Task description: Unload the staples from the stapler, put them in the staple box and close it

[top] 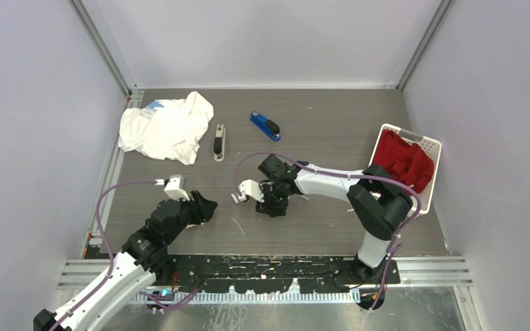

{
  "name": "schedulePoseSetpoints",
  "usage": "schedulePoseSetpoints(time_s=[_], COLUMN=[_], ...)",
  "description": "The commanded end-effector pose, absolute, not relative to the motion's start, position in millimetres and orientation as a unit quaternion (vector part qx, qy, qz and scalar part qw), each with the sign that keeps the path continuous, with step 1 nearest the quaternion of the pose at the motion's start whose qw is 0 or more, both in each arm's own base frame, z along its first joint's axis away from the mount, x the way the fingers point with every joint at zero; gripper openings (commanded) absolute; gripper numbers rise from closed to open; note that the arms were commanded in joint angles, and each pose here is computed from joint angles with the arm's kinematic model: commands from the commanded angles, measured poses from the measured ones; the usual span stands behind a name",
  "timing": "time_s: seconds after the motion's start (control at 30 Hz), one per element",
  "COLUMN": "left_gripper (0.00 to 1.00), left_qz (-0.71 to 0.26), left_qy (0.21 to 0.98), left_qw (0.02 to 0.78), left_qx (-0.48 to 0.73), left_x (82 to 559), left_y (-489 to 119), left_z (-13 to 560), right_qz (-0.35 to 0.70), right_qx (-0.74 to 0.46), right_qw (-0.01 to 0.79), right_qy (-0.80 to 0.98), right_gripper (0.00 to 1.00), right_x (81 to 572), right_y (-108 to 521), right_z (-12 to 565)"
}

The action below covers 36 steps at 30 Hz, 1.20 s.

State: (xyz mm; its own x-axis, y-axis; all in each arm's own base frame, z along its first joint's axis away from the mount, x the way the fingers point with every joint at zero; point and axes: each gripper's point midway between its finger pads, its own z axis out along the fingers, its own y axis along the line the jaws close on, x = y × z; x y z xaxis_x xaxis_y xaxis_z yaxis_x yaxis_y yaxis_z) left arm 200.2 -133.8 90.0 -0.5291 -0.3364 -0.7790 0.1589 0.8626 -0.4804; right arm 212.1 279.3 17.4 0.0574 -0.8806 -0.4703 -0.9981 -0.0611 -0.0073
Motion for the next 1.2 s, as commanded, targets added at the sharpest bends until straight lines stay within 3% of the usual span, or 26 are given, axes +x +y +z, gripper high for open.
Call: schedulePoseSetpoints(time_s=[0.0, 0.33, 0.7, 1.03, 1.17], left_gripper=[0.54, 0.53, 0.53, 0.53, 0.53], left_qz=[-0.282, -0.275, -0.274, -0.277, -0.277], left_qy=[0.813, 0.815, 0.815, 0.815, 0.816], left_qw=[0.506, 0.506, 0.507, 0.506, 0.504], left_qx=[-0.056, -0.055, -0.054, -0.055, -0.055], left_x=[209, 210, 210, 209, 208], left_y=[-141, -140, -139, -140, -140], left_z=[114, 114, 114, 114, 113], right_qz=[0.164, 0.146, 0.125, 0.119, 0.116], right_qx=[-0.705, -0.697, -0.708, -0.704, -0.708], right_qw=[0.186, 0.177, 0.146, 0.137, 0.13], right_qy=[0.664, 0.679, 0.68, 0.686, 0.684], right_gripper=[0.51, 0.5, 0.4, 0.4, 0.36], right_x=[218, 224, 220, 218, 215], right_y=[296, 310, 302, 299, 301], right_z=[25, 28, 20, 20, 16])
